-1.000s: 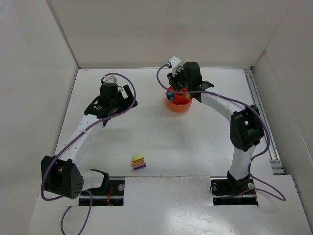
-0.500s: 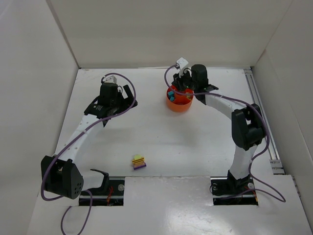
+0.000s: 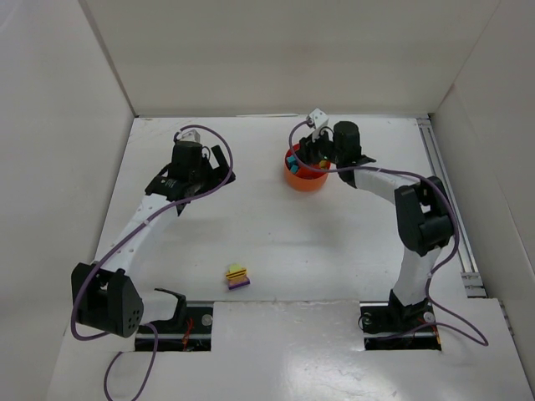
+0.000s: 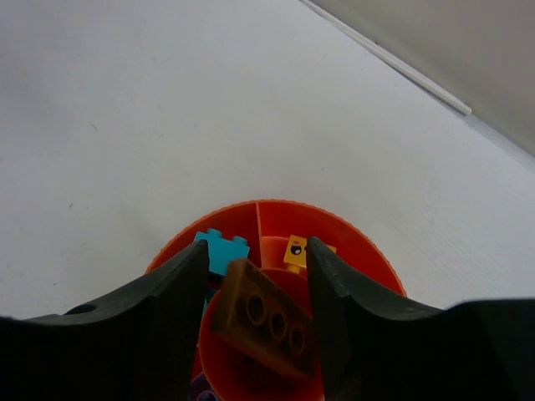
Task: Sort the legos into containers by color
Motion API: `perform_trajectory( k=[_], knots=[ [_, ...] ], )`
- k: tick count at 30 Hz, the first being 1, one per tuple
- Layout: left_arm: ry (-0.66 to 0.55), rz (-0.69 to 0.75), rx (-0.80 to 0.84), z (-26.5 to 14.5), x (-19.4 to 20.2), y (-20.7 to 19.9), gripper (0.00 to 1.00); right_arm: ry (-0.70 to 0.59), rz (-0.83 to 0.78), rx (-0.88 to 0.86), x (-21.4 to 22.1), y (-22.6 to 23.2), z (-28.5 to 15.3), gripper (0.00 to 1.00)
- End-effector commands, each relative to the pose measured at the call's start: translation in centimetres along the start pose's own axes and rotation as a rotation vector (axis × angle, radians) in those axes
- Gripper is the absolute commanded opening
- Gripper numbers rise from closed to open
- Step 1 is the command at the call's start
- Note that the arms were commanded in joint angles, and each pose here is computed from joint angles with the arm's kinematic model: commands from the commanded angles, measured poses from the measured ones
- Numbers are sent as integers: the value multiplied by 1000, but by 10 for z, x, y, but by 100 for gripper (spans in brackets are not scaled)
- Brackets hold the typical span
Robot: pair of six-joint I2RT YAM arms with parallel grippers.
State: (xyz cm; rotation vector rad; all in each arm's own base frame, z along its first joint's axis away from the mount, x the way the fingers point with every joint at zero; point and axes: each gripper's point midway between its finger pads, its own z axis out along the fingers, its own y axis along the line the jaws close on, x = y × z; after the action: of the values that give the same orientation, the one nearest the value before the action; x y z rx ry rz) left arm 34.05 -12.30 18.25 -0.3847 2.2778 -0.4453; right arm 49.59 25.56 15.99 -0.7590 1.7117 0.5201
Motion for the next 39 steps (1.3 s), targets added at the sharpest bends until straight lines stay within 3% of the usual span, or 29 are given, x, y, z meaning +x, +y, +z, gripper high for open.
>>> perform_trajectory(
  k=[1,7,15,35,39],
  knots=[
    [-25,2,4,-3,-8,-1,99,-114,-34,4,-39,-5,-13,57],
    [-32,1,9,-5,-9,-2,99,-114,-23,21,-40,-8,-21,69],
    [-47,-8,20,-10,-12,-5,99,-162,-54,45,-74,-9,-39,71],
    [-108,-2,15,-31,-30,-8,99,241,-5,361,-24,-28,-75,85],
    [-111,-3,-5,-35,-27,-2,99,312,8,372,-17,-25,-81,100]
  ],
)
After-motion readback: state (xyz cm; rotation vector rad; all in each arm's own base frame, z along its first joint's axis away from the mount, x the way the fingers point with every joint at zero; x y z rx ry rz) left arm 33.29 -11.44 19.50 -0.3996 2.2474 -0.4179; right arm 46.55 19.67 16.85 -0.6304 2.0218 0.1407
